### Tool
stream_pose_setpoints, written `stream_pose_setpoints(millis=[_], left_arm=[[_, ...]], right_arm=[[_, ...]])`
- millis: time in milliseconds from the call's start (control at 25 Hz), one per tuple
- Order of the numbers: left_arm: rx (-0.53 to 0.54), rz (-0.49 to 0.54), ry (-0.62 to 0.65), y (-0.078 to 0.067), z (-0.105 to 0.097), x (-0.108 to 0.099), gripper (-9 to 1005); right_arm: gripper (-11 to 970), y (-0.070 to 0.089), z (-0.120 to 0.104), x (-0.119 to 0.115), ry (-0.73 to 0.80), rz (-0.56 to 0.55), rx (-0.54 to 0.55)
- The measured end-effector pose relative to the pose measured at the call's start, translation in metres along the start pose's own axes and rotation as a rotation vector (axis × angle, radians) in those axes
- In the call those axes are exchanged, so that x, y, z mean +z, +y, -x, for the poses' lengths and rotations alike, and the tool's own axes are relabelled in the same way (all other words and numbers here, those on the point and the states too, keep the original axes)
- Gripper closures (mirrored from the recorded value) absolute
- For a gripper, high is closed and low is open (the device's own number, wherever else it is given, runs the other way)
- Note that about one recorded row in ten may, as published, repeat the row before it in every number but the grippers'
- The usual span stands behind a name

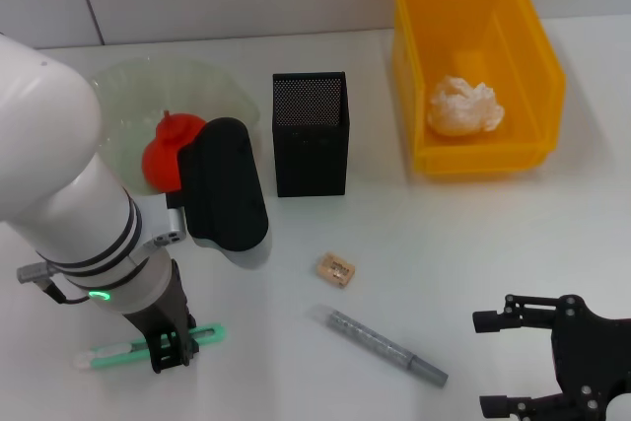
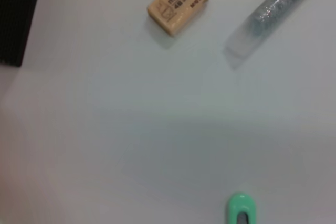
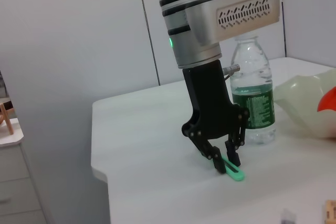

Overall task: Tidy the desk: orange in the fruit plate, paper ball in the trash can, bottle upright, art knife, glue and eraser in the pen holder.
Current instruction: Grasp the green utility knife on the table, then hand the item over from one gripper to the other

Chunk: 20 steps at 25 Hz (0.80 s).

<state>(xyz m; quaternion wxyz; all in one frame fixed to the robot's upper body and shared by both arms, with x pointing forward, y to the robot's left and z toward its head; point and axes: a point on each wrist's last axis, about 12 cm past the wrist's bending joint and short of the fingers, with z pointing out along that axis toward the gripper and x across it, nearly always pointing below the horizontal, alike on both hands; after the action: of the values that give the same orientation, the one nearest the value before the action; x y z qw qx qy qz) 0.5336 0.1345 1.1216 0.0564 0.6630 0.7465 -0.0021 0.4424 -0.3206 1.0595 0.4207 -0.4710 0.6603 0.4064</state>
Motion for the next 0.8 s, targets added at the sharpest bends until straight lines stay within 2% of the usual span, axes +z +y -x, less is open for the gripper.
stream_pose_setpoints(millis=[800], left_arm=[[0.017, -0.014, -0.009, 0.0000, 0.0012, -0.0013, 802]], right_arm=[[127, 0.0002, 0.0004, -0.0016, -0.008, -0.008, 0.000]])
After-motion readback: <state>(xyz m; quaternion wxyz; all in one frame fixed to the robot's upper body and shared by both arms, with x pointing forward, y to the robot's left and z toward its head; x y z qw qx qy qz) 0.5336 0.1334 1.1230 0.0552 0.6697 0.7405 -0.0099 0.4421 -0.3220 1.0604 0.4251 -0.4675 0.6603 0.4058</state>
